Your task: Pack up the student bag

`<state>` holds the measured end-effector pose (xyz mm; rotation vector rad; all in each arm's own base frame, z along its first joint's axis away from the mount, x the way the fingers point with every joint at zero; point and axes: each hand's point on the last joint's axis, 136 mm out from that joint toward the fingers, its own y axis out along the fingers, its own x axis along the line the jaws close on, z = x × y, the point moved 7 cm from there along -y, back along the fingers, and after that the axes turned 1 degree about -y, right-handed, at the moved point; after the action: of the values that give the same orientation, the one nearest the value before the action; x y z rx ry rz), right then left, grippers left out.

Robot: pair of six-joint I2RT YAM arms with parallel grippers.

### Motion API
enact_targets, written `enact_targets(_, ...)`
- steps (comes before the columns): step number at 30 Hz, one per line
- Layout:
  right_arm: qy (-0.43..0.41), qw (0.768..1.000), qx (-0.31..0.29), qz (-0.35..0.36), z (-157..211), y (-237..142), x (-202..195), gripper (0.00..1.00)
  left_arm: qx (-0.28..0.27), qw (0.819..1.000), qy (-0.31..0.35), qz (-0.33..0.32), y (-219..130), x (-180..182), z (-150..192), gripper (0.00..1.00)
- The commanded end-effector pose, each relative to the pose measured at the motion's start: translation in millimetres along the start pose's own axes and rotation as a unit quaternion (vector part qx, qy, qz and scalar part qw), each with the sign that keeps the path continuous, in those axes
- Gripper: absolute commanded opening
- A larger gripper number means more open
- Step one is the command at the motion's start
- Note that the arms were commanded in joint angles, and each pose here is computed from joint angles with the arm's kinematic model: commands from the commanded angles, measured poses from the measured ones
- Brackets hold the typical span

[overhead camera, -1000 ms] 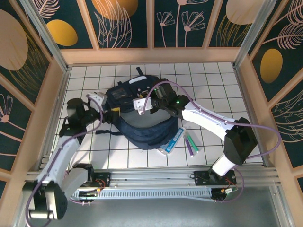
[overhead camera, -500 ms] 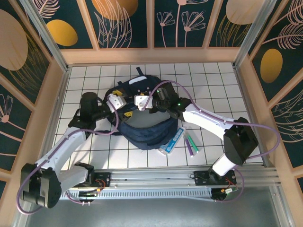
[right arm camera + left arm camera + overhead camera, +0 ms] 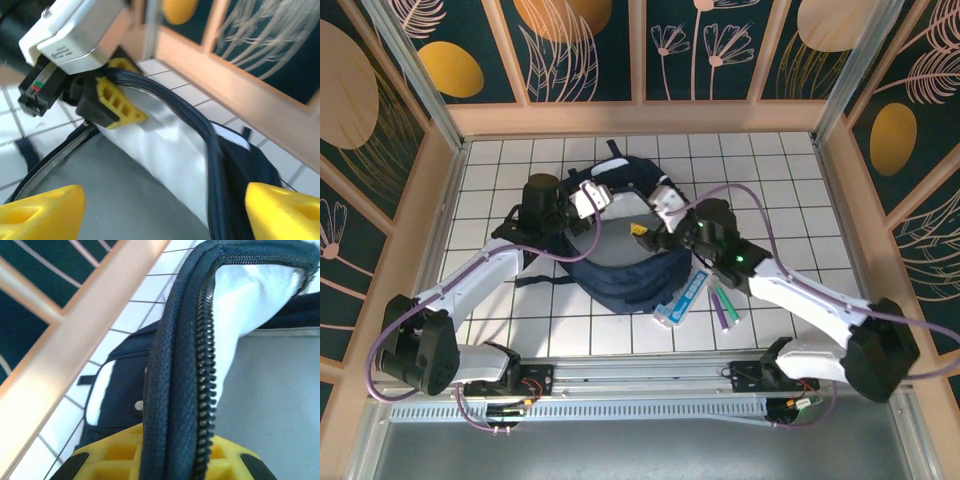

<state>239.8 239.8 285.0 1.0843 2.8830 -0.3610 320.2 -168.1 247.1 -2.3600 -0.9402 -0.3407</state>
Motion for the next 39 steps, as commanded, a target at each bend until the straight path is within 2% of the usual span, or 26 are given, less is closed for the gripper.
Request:
enact_targets(1,0.280,0.949,0.004,0.145,4,-22,-27,0.87,0.011,0.988,-0.055,-0.146,-12,56,2,0.00)
enact_targets(3,0.372,0.909,0.064,0.176,26,-28,-27,0.84,0.011,0.980,-0.094,-0.174,-20,77,3,0.00)
enact_targets(6,0.498,0.825,0.179,0.200,67,-35,-11,0.80,0.007,0.972,-0.101,-0.213,-30,94,-9,0.00)
enact_targets(9,0.559,0.743,0.293,0.222,110,-45,13,0.79,0.029,0.965,-0.113,-0.236,-31,99,-2,0.00)
enact_targets(10,0.563,0.723,0.329,0.230,123,-50,22,0.79,0.033,0.966,-0.112,-0.230,-29,96,1,0.00)
enact_targets(12,0.564,0.702,0.373,0.224,137,-52,34,0.79,0.024,0.973,-0.111,-0.200,-27,87,2,0.00)
enact_targets(15,0.558,0.678,0.420,0.232,148,-52,41,0.81,-0.016,0.989,-0.098,-0.113,-25,60,4,0.00)
enact_targets(17,0.546,0.672,0.435,0.247,152,-51,42,0.86,-0.029,0.991,-0.095,-0.084,-26,49,7,0.00)
enact_targets(22,0.547,0.636,0.457,0.296,176,-52,40,0.93,-0.012,0.992,-0.103,-0.075,-27,38,19,0.00)
enact_targets(27,0.556,0.619,0.457,0.314,182,-33,33,0.98,-0.031,0.992,-0.104,-0.060,-32,29,21,0.00)
enact_targets(31,0.574,0.603,0.460,0.308,187,-14,34,0.99,-0.034,0.992,-0.109,-0.053,-32,24,24,0.00)
enact_targets(34,0.587,0.574,0.473,0.320,199,-6,34,0.99,-0.034,0.992,-0.108,-0.053,-33,23,25,0.00)
enact_targets(39,0.575,0.559,0.506,0.318,216,5,38,0.99,-0.040,0.992,-0.103,-0.058,-37,22,23,0.00)
